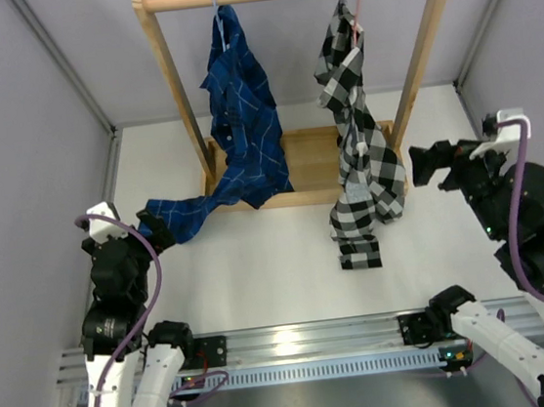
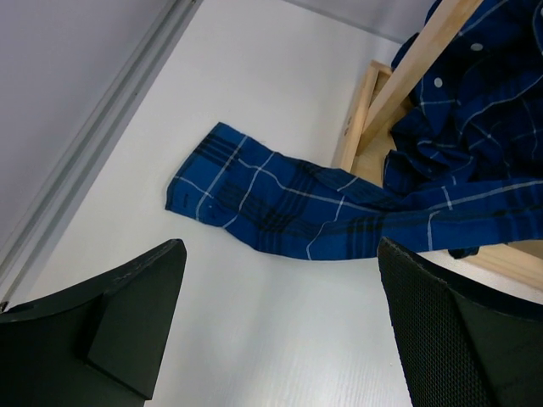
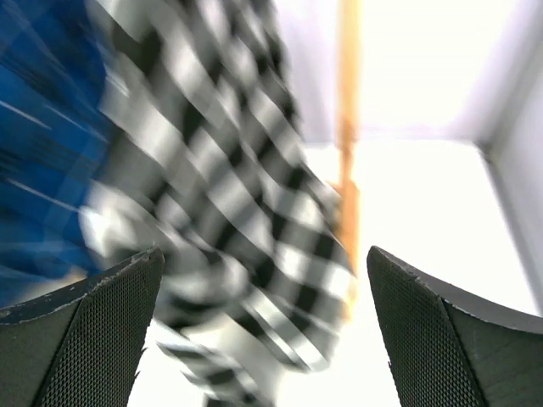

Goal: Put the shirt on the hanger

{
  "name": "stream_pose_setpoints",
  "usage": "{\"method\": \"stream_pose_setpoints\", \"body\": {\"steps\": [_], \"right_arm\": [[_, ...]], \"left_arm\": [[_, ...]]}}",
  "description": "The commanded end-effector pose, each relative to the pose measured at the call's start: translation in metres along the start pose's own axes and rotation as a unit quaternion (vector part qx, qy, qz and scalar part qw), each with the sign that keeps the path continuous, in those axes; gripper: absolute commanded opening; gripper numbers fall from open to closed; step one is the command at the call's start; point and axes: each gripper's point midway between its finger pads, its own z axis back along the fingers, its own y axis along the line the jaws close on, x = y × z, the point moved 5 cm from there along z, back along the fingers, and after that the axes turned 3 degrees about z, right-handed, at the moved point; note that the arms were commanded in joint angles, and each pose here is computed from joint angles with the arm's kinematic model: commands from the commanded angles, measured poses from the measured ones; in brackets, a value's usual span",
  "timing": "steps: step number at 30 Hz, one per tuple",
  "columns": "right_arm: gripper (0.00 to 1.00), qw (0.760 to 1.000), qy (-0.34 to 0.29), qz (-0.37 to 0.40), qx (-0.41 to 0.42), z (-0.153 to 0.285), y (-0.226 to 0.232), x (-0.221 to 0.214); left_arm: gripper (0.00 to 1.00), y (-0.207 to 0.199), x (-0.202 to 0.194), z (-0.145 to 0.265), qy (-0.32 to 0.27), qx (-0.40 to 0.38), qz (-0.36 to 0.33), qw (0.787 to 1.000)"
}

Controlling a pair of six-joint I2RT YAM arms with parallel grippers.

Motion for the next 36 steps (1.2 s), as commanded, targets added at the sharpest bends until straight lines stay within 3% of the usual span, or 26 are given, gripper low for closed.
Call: {"method": "stream_pose_setpoints", "body": {"steps": [1,5,12,36], "right_arm": [[0.99,0.99,0.081,0.069,-0.094,0.017,-0.035,-0.05],[0.99,0.994,0.048,0.055,-0.078,0.037,-0.037,-0.059],[1.0,0.992,0.061,0.044,-0.1,0.04,-0.043,-0.085],[1.0,0.994,0.051,0.057,-0.075,0.05,-0.04,-0.068]], "left_arm": [[0.98,-0.003,-0.002,-0.004,-0.016,-0.017,0.001,1.0],[0.98,-0.013,-0.005,-0.005,-0.005,-0.061,-0.012,0.998],[0.98,-0.016,-0.007,-0.004,-0.001,-0.072,-0.013,0.997],[0.98,-0.019,-0.008,-0.003,0.001,-0.088,-0.02,0.996]]}}
